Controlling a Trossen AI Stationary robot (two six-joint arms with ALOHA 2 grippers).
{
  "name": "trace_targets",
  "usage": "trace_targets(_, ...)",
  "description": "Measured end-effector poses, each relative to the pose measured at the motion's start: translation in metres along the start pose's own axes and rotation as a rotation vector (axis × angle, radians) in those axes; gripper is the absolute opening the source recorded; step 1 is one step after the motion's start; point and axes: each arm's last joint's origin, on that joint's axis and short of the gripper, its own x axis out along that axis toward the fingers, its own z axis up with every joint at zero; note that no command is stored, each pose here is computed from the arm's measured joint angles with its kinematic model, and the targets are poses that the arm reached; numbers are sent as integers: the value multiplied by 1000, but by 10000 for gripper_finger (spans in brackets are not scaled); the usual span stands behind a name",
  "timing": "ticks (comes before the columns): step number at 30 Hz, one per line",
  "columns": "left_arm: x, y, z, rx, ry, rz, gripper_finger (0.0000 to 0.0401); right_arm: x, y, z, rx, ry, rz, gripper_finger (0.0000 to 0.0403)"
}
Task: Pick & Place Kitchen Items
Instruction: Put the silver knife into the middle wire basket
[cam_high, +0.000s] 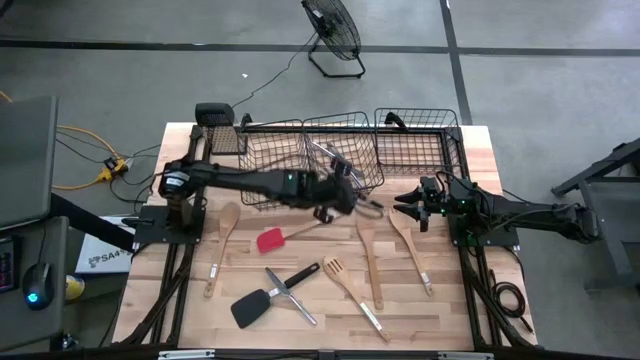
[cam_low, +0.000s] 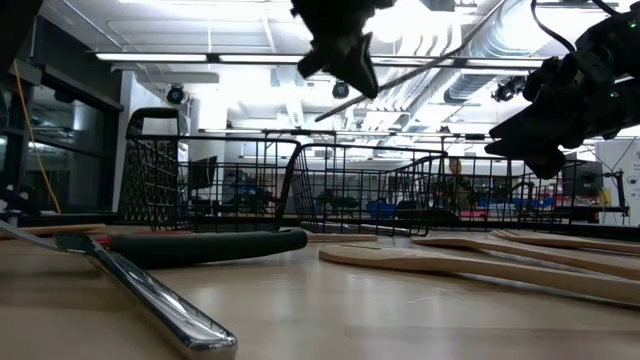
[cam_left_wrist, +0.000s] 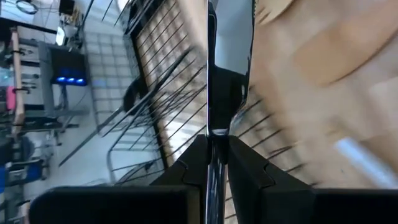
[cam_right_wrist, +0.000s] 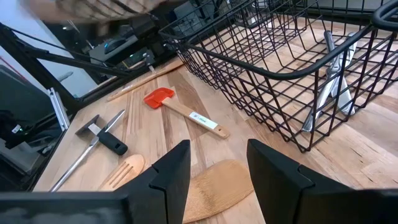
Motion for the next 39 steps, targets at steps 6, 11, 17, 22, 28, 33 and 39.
trace_targets(6, 25, 31, -30, 42, 20, -12, 37, 0, 0, 0, 0, 0, 0, 151)
trace_targets(11, 49, 45, -52, 79, 9, -57, 37, 0, 0, 0, 0, 0, 0, 151)
trace_targets(17, 72, 53, -68, 87, 31, -48, 38, 0, 0, 0, 0, 0, 0, 151)
trace_targets(22, 80, 58, -82, 125, 56, -78, 38, 0, 0, 0, 0, 0, 0, 151)
trace_targets(28, 90, 59, -89, 194, 50, -104, 38, 0, 0, 0, 0, 0, 0, 151)
trace_targets(33, 106, 59, -102, 199, 73, -128, 38, 0, 0, 0, 0, 0, 0, 151)
trace_targets(39, 117, 61, -115, 182, 96, -153, 38, 0, 0, 0, 0, 0, 0, 151)
